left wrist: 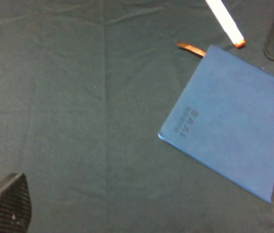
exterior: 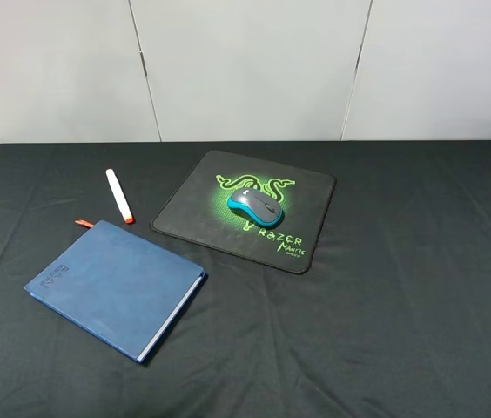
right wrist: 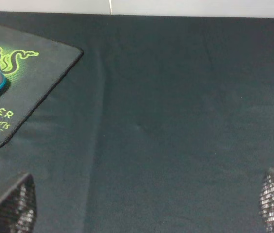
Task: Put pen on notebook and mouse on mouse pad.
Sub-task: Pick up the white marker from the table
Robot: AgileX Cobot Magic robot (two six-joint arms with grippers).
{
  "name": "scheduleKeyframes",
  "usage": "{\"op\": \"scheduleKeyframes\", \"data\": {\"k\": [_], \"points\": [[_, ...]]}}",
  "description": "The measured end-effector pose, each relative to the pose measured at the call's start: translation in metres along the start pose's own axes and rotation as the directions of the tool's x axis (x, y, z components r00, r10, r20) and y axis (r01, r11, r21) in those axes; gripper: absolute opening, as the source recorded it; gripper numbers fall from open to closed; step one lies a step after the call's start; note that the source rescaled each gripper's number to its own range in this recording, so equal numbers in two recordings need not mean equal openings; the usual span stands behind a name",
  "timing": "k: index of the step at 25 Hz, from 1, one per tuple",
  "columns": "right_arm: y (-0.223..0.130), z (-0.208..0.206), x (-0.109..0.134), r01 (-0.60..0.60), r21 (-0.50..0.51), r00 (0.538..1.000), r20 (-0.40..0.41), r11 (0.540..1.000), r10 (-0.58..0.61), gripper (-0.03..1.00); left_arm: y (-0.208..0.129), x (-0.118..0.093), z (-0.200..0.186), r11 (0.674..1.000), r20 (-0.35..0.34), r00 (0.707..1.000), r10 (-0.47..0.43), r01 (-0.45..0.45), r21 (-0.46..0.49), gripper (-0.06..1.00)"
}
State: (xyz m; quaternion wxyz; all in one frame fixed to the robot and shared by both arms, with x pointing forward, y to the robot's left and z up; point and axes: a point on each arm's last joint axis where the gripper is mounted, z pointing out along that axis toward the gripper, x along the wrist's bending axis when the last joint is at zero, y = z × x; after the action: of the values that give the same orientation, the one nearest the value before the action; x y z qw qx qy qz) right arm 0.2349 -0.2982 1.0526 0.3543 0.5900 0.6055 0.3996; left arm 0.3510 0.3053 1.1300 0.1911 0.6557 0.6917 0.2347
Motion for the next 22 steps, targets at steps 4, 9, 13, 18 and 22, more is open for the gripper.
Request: {"op": "scheduleKeyframes", "data": {"k": [4,9,13,18,22], "points": [[0.000,0.000,0.000,0.000,0.000,1.000,0.000,1.000,0.000,1.00,0.040,-0.005,0.027,0.998,-0.005,1.000,0.000,0.000,0.067,0.98],[0.000,0.000,0.000,0.000,0.000,1.000,0.000,1.000,0.000,1.00,0.074,-0.013,0.075,0.989,-0.012,1.000,-0.023,0.024,0.145,0.98],[0.000,0.000,0.000,0.000,0.000,1.000,0.000,1.000,0.000,1.00,0.084,-0.019,0.121,0.973,-0.021,0.999,-0.044,0.047,0.226,0.97],[0.000,0.000,0.000,0.000,0.000,1.000,0.000,1.000,0.000,1.00,0.088,-0.028,0.176,0.948,-0.002,0.997,-0.077,0.074,0.308,0.97],[0.000,0.000,0.000,0.000,0.000,1.000,0.000,1.000,0.000,1.00,0.090,-0.034,0.216,0.919,0.000,0.996,-0.090,0.083,0.385,0.97]]}}
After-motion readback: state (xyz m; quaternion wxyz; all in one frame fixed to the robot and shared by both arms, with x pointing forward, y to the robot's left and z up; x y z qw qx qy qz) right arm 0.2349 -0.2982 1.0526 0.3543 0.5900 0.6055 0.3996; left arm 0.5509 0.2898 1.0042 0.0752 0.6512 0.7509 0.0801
